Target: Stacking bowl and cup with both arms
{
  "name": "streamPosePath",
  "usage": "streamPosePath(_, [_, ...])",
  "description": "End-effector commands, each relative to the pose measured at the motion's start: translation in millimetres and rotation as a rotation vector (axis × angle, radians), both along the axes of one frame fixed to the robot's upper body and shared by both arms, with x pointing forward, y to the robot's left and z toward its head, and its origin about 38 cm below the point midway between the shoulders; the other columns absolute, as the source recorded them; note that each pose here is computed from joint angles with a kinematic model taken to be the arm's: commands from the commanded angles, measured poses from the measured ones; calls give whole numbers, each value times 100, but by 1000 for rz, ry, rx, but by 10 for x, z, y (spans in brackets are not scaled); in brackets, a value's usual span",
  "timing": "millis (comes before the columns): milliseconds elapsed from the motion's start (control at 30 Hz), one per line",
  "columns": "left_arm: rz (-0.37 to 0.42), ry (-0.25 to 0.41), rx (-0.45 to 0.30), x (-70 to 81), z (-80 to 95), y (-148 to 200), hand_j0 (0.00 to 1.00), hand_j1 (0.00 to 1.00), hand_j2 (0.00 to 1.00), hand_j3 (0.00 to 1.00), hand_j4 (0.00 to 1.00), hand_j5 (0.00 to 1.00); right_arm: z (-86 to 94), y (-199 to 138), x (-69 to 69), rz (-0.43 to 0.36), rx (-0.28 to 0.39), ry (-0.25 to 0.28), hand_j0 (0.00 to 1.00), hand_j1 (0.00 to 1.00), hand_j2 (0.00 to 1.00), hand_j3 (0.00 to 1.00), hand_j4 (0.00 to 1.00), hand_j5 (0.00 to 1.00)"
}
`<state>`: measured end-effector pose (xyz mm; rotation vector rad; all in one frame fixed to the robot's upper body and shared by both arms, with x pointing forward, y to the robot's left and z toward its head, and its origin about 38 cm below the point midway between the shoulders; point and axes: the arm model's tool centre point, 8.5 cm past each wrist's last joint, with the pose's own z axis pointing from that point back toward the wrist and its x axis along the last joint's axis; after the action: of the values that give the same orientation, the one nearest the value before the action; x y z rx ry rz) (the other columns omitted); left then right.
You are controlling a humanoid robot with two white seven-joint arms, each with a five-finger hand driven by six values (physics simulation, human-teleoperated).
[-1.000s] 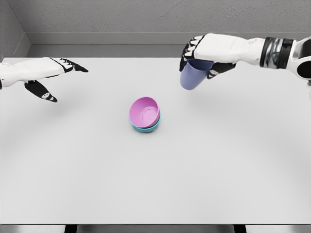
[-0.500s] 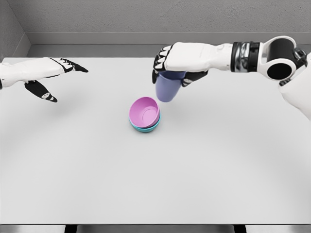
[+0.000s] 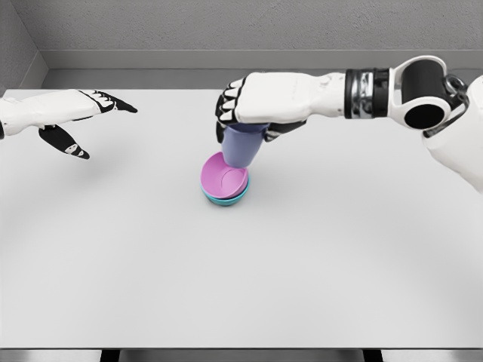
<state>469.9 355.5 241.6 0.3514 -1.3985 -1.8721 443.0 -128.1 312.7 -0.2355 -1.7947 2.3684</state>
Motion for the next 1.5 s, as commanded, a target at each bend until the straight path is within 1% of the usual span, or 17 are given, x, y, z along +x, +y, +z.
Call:
streamPosePath(0, [3, 1, -6, 2, 5, 0, 100, 100, 100, 100, 100, 100, 14, 33, -39, 14, 4, -2, 60, 60, 60, 60, 60, 60])
streamPosePath(100, [4, 1, -5, 1, 7, 7, 100, 100, 100, 100, 100, 100, 47, 36, -38, 15, 5, -10, 60, 60, 60, 60, 60, 60])
streamPosePath(233, [4, 1, -5, 1, 7, 7, 100, 100, 100, 100, 100, 100, 91, 96, -128, 47, 7, -28, 60, 60, 60, 60, 60, 60])
streamPosePath(500, [5, 0, -4, 0, 9, 13, 100, 100, 100, 100, 100, 100, 97, 127, -141, 57, -1, -32, 61, 61, 61, 61, 61, 61])
streamPosePath(533, [3, 1, -6, 2, 5, 0, 100, 100, 100, 100, 100, 100, 125, 131, -145, 59, 0, -39, 61, 61, 61, 61, 61, 61])
streamPosePath(567, [2, 0, -5, 0, 9, 2, 100, 100, 100, 100, 100, 100, 130, 155, -177, 71, -1, -43, 61, 61, 61, 61, 61, 61])
streamPosePath(600, [4, 1, -5, 1, 7, 7, 100, 100, 100, 100, 100, 100, 97, 163, -187, 75, -8, -37, 61, 61, 61, 61, 61, 61])
streamPosePath(667, [4, 1, -5, 1, 7, 7, 100, 100, 100, 100, 100, 100, 98, 211, -200, 84, -4, -36, 61, 61, 61, 61, 61, 61])
streamPosePath(700, [3, 1, -6, 2, 5, 0, 100, 100, 100, 100, 100, 100, 88, 217, -194, 75, -3, -30, 61, 61, 61, 61, 61, 61])
streamPosePath(800, [3, 1, -6, 2, 5, 0, 100, 100, 100, 100, 100, 100, -25, 311, -225, 92, -20, -4, 61, 61, 61, 61, 61, 61])
streamPosePath(1133, [0, 0, -8, 3, 5, -11, 100, 100, 100, 100, 100, 100, -60, 264, -180, 69, -22, 8, 61, 61, 61, 61, 61, 61])
streamPosePath(1467, [0, 0, -6, 3, 4, -10, 100, 100, 100, 100, 100, 100, -85, 280, -182, 71, -22, 14, 61, 61, 61, 61, 61, 61])
